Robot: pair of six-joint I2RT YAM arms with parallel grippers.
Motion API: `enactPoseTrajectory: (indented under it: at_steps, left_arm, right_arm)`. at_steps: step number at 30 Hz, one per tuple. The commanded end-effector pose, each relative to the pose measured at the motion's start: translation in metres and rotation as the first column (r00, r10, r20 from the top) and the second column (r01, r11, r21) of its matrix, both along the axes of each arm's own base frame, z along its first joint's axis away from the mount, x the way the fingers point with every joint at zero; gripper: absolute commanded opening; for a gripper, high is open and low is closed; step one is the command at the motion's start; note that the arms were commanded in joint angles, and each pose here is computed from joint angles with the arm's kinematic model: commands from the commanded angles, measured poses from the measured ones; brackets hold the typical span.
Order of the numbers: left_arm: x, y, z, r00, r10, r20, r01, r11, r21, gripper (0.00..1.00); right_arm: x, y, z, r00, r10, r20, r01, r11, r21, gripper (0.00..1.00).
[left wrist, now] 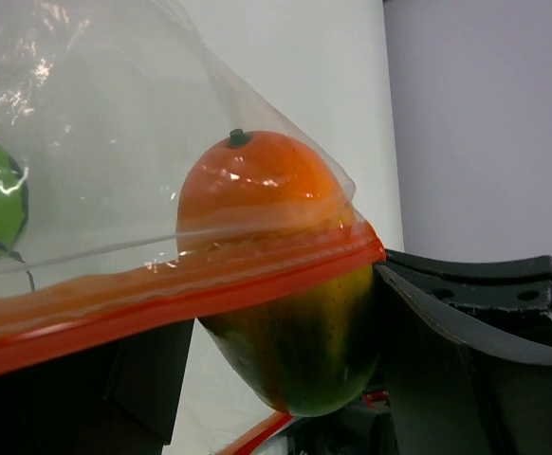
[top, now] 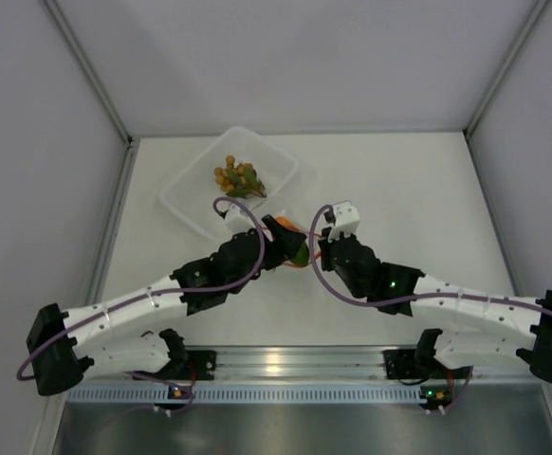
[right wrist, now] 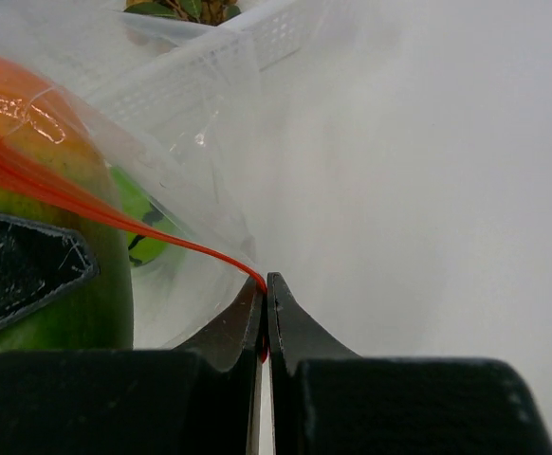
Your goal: Open the zip-top bag and remove the fake food
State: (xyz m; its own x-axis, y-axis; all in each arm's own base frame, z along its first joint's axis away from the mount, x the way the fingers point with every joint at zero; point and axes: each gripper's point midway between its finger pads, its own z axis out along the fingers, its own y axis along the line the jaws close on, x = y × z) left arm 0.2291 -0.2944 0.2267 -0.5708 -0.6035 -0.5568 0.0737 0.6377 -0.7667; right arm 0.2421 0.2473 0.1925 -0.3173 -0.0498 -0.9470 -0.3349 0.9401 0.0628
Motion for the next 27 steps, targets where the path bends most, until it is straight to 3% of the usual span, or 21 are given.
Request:
enactPoseTrajectory:
  at_steps: [1,5,8,10,12,17,27]
  left_arm:
    - [-0.016,-0.011,0.031,0.992,-0.123,0.04,0.126,0.986,-0.105,0.0]
    - [-0.02,-0.017,0.036,0.975,-0.217,0.049,0.221,0.97,-0.101,0.0]
    - [-0.015,-0.011,0.053,0.969,-0.204,0.139,0.223,0.965,-0.135,0.0]
    - [-0.019,-0.007,0.08,0.937,-0.202,0.284,0.262,0.946,-0.192,0.0]
    - [-0.019,-0.001,0.096,0.921,-0.168,0.351,0.259,0.938,-0.231,0.0]
    - [-0.01,0.009,0.104,0.917,-0.094,0.389,0.197,0.953,-0.232,0.0]
    - [0.007,0.042,0.128,0.911,0.131,0.391,0.026,0.928,-0.373,0.0]
  right_arm:
    - [0.019,-0.01,0.011,0.998,-0.048,0.032,0.049,0.999,-0.011,0.0]
    - [0.021,-0.005,0.022,0.999,0.002,0.046,-0.002,1.0,-0.006,0.0]
    - [0.019,0.001,0.018,0.999,0.036,0.023,-0.036,0.999,-0.026,0.0]
    - [0.014,0.011,0.007,0.996,0.089,-0.017,-0.089,0.996,-0.025,0.0]
    - [0.007,0.017,-0.003,0.991,0.125,-0.05,-0.125,0.992,-0.007,0.0]
    - [-0.003,0.022,-0.007,0.985,0.158,-0.074,-0.152,0.985,0.078,0.0]
    - [0.015,-0.008,-0.03,0.993,-0.05,-0.107,0.052,0.998,0.022,0.0]
